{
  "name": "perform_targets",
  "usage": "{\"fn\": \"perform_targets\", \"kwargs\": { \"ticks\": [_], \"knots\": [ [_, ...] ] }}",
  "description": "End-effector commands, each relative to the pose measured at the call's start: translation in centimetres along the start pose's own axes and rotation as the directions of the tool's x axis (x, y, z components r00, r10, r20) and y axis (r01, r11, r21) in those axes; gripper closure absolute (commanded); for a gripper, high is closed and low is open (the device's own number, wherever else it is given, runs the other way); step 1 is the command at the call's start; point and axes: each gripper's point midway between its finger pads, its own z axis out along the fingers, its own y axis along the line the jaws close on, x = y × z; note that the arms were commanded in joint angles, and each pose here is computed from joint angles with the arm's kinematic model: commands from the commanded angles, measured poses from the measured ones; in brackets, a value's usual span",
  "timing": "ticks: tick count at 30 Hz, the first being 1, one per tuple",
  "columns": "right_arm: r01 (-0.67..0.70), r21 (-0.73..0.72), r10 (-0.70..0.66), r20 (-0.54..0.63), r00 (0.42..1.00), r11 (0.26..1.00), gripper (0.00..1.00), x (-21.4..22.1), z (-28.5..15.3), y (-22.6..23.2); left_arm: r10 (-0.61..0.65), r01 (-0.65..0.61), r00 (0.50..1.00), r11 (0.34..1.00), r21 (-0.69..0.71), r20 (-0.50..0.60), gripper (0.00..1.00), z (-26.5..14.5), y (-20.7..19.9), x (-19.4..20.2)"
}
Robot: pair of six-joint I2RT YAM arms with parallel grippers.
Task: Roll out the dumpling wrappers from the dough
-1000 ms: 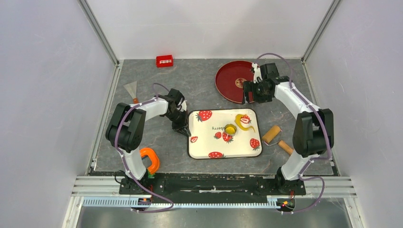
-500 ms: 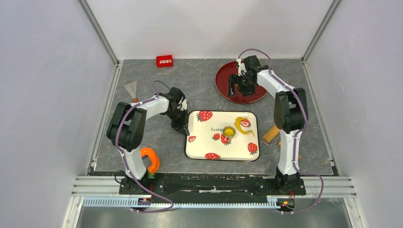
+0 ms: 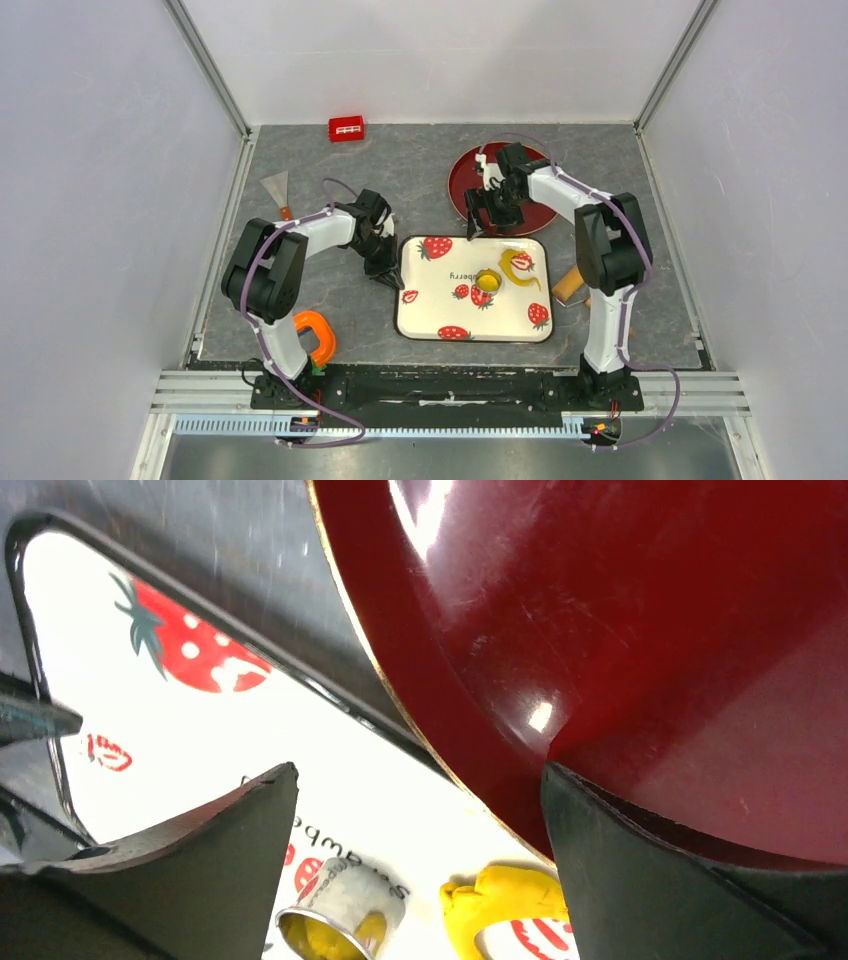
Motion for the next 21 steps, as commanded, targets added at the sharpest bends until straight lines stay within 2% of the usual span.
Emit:
{"fn": "perform_targets", "kwargs": {
  "ticks": [1,8,11,16,21],
  "knots": [
    [-0.001,-0.055,0.002,0.020,1.000,0.998,0.08,1.6,-2.4,2.0,-0.004,0.005,1.000,0.997,-0.082,0.014,0.98,1.3,1.5,0.2],
    [0.032,-0.025,-0.028,0.160,0.987,0.999,0.08,-2.5,-6.7,3.4,0.008,-0.008,1.000,0.997,-0.078,0.003,0.98,1.5,1.5,0.3],
    [0.047,0.001,-0.046,0.176,0.983,0.999,0.08,-3.0,-8.4,3.5,0.005,-0.005,1.000,0.997,-0.078,0.002,0.98,1.6,1.4,0.4],
    [0.056,0.027,-0.059,0.109,0.992,0.998,0.13,0.2,-9.2,3.1,-0.005,0.005,1.000,0.997,-0.078,0.006,0.98,1.6,1.2,0.6],
    [0.072,0.027,-0.072,0.003,0.997,0.997,0.28,5.5,-8.8,2.5,-0.010,0.010,1.000,0.997,-0.079,-0.001,0.98,1.9,1.4,0.9]
  ]
}}
